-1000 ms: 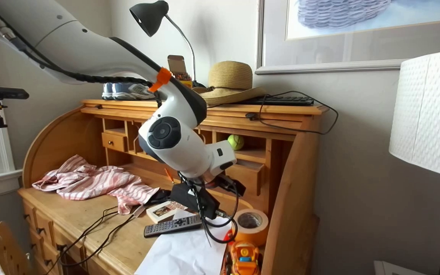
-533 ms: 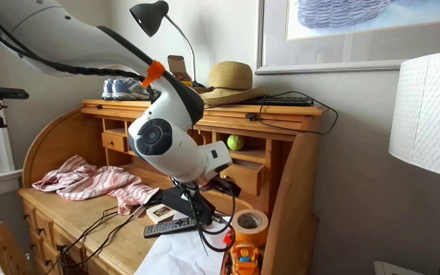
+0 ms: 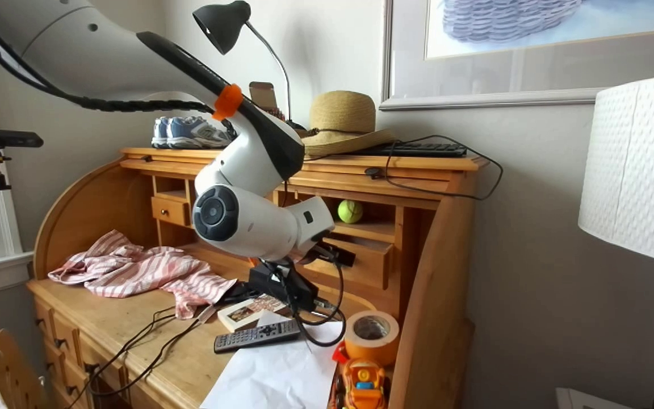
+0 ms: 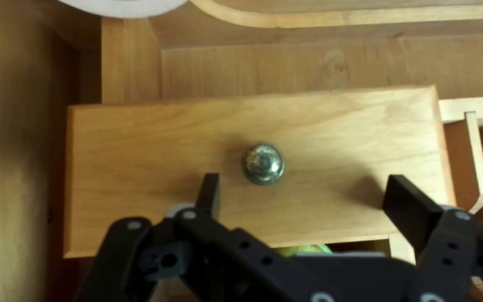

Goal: Close the drawer on the right then hang the orange masking tape on the handle of the drawer.

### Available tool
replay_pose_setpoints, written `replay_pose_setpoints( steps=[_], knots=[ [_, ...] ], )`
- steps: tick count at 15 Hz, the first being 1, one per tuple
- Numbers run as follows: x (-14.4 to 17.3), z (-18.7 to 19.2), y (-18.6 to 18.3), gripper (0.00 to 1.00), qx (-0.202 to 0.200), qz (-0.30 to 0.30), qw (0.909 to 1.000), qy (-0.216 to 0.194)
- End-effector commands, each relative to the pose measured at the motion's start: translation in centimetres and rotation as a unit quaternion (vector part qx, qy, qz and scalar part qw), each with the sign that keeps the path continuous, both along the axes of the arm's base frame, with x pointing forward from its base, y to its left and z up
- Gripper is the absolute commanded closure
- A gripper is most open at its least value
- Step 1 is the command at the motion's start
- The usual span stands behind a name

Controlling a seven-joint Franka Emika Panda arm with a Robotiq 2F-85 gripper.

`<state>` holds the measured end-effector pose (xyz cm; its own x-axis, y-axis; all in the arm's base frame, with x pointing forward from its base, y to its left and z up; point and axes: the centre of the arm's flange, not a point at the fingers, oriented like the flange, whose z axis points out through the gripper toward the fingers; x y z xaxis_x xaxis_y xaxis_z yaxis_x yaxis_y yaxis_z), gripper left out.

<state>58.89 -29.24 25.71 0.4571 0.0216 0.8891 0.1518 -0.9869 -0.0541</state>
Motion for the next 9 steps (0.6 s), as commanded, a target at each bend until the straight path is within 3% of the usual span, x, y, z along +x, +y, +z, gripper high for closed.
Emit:
replay_pose_setpoints(
  steps=[1,9],
  knots=[
    [3.4,-1.6,0.6,0.0,-0.025,-0.001,0.9992,-0.032],
    [8.9,-0.5,-1.8,0.0,-0.04,-0.011,0.9985,-0.035]
  ],
)
